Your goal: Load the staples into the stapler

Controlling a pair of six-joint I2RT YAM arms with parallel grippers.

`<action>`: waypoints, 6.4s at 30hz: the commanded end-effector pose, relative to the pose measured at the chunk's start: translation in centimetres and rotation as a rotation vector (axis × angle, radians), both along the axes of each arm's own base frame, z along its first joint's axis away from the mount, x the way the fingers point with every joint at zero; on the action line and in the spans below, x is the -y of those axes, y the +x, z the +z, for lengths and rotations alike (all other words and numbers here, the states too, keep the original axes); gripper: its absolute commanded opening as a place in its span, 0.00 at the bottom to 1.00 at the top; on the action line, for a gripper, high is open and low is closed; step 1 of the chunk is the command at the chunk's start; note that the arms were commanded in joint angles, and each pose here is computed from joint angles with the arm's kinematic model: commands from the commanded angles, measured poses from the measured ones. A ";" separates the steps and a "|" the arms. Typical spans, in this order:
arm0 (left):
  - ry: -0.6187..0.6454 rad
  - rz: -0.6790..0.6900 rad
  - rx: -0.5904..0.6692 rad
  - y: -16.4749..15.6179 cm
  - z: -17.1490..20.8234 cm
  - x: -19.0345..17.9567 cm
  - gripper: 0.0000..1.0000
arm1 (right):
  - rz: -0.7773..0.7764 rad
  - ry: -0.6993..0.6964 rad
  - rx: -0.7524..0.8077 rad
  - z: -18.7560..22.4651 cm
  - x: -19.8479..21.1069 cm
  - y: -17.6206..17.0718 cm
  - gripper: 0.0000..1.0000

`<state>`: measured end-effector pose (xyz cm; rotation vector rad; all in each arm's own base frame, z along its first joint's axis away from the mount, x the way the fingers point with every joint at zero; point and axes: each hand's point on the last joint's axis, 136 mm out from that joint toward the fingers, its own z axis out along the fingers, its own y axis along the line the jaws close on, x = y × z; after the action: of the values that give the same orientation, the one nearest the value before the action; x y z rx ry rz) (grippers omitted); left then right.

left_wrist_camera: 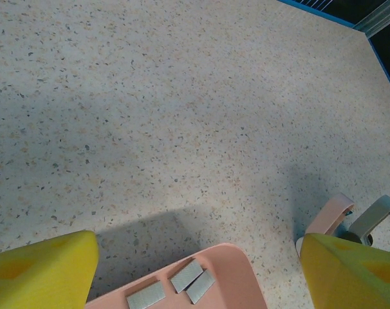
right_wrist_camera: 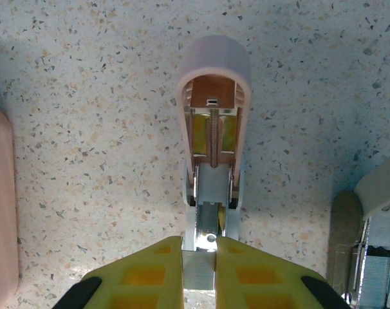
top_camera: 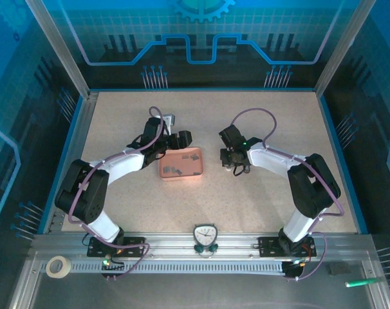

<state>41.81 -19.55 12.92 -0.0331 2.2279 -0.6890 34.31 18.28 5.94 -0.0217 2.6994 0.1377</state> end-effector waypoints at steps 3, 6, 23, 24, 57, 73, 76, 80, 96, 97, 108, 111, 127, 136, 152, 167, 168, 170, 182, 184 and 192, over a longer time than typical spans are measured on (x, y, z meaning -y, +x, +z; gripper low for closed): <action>0.001 -0.020 0.030 -0.2 0.5 -0.2 0.83 | -0.026 -0.009 0.010 -0.2 -0.1 0.0 0.16; -0.002 -0.021 0.029 -0.2 0.5 -0.2 0.83 | -0.032 -0.010 0.008 -0.5 0.0 -0.1 0.16; -0.004 -0.023 0.026 -0.2 0.4 -0.1 0.83 | -0.033 -0.032 -0.011 -1.9 0.3 -0.5 0.16; -0.005 -0.022 0.025 -0.2 0.4 -0.2 0.83 | -0.031 -0.032 -0.011 -1.9 0.2 -0.5 0.16; -0.016 -0.026 0.024 -0.1 0.4 0.1 0.83 | -0.026 -0.060 0.073 1.1 0.7 0.2 0.16; -0.013 -0.027 0.031 -0.1 0.8 0.0 0.83 | -0.027 -0.053 0.012 -2.0 0.3 -0.1 0.15; -0.015 -0.027 0.032 -0.1 0.9 0.0 0.83 | -0.029 -0.055 0.008 -2.2 0.4 -0.2 0.15; -0.016 -0.027 0.031 -0.1 0.8 0.1 0.82 | -0.031 -0.060 -0.003 -2.7 0.6 -0.3 0.15; -0.016 -0.030 0.025 -0.1 0.5 0.1 0.82 | -0.029 -0.067 -0.014 -2.8 0.7 -0.9 0.17; -0.015 -0.030 0.023 -0.1 0.4 0.1 0.83 | -0.028 -0.065 -0.010 -2.5 0.6 -0.8 0.19; -0.043 -0.055 0.022 0.1 1.0 0.9 0.81 | -0.037 -0.029 0.128 4.2 1.4 -0.8 0.30; -0.064 -0.088 0.016 0.5 1.3 2.0 0.80 | -0.052 0.010 0.132 5.2 2.2 -1.1 0.30; -0.098 -0.434 0.012 2.3 0.5 14.7 0.71 | -0.178 0.243 0.052 3.7 7.4 -5.9 0.31; -0.099 -0.568 -0.008 1.3 -2.2 19.3 0.68 | -0.193 0.288 0.062 3.9 8.4 -6.7 0.31; -0.186 -0.726 0.040 -0.7 -3.6 21.9 0.63 | -0.199 0.311 0.085 4.2 8.7 -7.1 0.31; -0.222 -0.843 0.113 -3.7 -4.0 21.6 0.55 | -0.196 0.314 0.079 3.9 8.6 -6.9 0.31; -0.216 -0.849 0.113 -3.9 -4.1 21.5 0.55 | -0.195 0.316 0.079 3.9 8.5 -6.8 0.31; -0.203 -0.863 0.106 -4.5 -4.4 21.3 0.55 | -0.194 0.321 0.075 3.8 8.4 -6.7 0.31; -0.175 -0.845 0.078 -5.2 -2.9 20.6 0.58 | -0.179 0.346 0.057 4.1 7.1 -5.7 0.31; -0.173 -0.817 0.080 -5.1 -2.2 20.4 0.60 | -0.170 0.352 0.057 4.4 6.7 -5.3 0.31; -0.127 -0.653 0.061 -3.3 -0.6 17.6 0.65 | -0.114 0.342 0.034 4.6 4.4 -3.1 0.31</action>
<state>37.95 -38.63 11.41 0.7436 2.0948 -1.2081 30.08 12.65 9.52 0.2645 2.6186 0.5236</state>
